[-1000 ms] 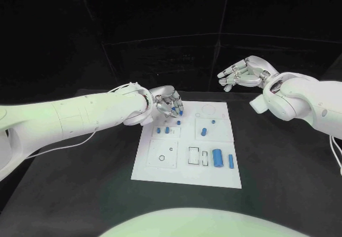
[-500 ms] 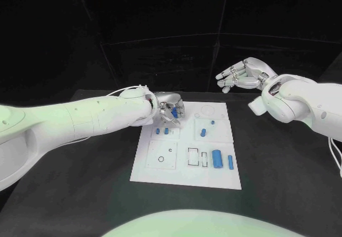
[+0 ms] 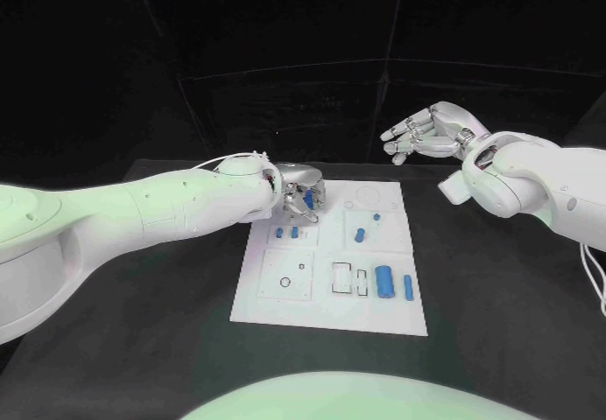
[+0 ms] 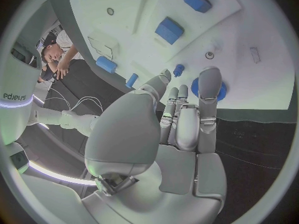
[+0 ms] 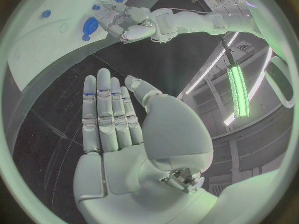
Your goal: Assemble the parts on the task board
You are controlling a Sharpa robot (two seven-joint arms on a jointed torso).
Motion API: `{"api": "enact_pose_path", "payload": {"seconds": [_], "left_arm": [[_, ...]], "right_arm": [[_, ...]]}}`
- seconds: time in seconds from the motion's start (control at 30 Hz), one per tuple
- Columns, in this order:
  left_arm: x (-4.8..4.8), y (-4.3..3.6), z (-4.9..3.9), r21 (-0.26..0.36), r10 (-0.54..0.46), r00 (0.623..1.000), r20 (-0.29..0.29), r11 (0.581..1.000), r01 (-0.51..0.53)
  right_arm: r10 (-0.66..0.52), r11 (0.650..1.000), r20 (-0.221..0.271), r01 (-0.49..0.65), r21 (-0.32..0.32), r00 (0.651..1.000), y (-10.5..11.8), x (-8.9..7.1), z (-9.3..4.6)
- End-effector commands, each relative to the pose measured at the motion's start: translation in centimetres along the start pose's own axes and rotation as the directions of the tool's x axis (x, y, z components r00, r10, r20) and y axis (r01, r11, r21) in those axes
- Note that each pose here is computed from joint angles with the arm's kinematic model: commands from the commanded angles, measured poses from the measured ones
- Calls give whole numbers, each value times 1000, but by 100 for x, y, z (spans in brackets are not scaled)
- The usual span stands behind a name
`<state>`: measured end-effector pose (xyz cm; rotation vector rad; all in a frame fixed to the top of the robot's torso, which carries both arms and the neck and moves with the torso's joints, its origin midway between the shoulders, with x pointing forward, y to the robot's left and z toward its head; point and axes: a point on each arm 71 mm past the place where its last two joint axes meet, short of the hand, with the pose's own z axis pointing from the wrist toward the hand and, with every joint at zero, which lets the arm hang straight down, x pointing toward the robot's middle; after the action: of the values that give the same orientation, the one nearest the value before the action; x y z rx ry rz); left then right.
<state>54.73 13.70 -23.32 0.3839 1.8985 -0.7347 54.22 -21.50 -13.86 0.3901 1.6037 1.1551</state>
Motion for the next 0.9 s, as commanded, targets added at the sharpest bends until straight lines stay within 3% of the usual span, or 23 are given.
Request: {"api": "enact_pose_path", "payload": {"seconds": [0.03, 0.4, 0.9], "left_arm": [[4, -2, 12, -1, 21, 1000, -19, 1000, -21], [55, -10, 62, -15, 19, 998, -62, 1000, -20], [94, 44, 88, -57, 19, 996, -83, 998, -24]], "right_arm": [[3, 1000, 3, -3, -13, 1000, 24, -2, 9], [3, 1000, 1, -3, -13, 1000, 32, 13, 22], [3, 1000, 3, -3, -14, 1000, 40, 24, 32]]}}
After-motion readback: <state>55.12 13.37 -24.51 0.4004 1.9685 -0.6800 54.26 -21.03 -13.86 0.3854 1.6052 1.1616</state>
